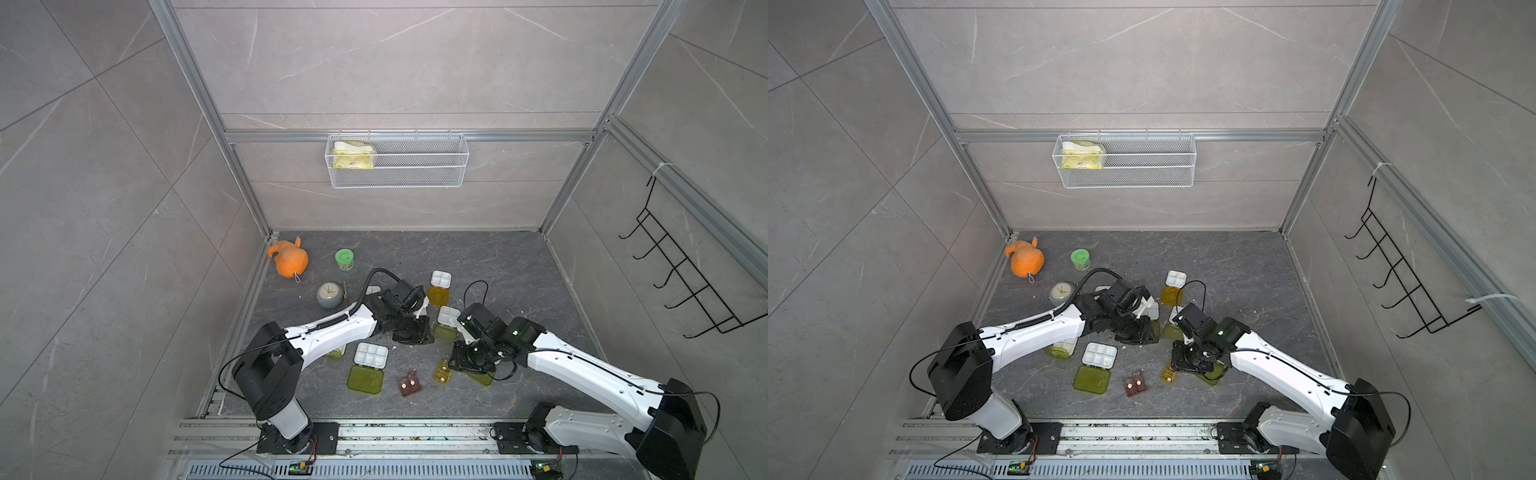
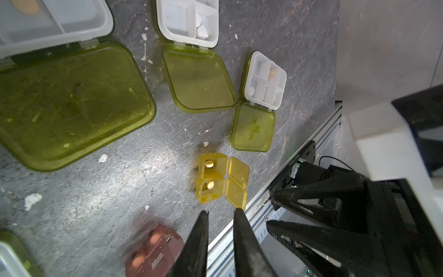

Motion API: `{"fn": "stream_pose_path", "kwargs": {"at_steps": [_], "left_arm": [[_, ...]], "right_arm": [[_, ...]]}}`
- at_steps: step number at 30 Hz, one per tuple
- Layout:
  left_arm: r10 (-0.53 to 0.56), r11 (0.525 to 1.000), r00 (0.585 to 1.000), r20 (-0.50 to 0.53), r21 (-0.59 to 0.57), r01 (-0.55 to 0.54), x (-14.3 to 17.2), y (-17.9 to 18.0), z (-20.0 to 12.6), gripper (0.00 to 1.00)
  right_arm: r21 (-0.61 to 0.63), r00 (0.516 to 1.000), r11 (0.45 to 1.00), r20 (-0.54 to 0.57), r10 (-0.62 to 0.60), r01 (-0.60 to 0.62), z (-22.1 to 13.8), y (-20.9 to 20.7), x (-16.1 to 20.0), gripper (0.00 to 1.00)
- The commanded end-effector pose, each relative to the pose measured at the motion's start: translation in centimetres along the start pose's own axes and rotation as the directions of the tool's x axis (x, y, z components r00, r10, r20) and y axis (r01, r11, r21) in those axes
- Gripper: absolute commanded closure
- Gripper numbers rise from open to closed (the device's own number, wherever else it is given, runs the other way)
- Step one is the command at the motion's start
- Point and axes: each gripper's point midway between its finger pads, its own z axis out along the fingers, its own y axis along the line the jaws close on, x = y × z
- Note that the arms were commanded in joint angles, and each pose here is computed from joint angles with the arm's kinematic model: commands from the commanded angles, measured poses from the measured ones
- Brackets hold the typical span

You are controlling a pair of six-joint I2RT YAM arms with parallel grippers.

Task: Close pillboxes
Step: Close the lid on the pillbox.

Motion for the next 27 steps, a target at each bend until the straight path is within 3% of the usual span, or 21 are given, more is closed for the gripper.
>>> {"fn": "stream_pose_path", "kwargs": {"at_steps": [1, 27], "left_arm": [[0.014, 1.0, 0.999, -0.044, -0.007, -0.015, 1.0, 0.2, 0.4, 0.83], [0.038, 0.999, 0.994, -0.103, -0.018, -0.04, 2.7, 0.1, 1.4, 0.89]], "right_arm": [[-0.009, 1.0, 1.0, -0.016, 0.024, -0.024, 0.8, 0.1, 0.1, 0.64], [0.029, 0.999, 0.999, -0.03, 0.046, -0.045, 3.0, -0.6, -0.3, 0.65]]}}
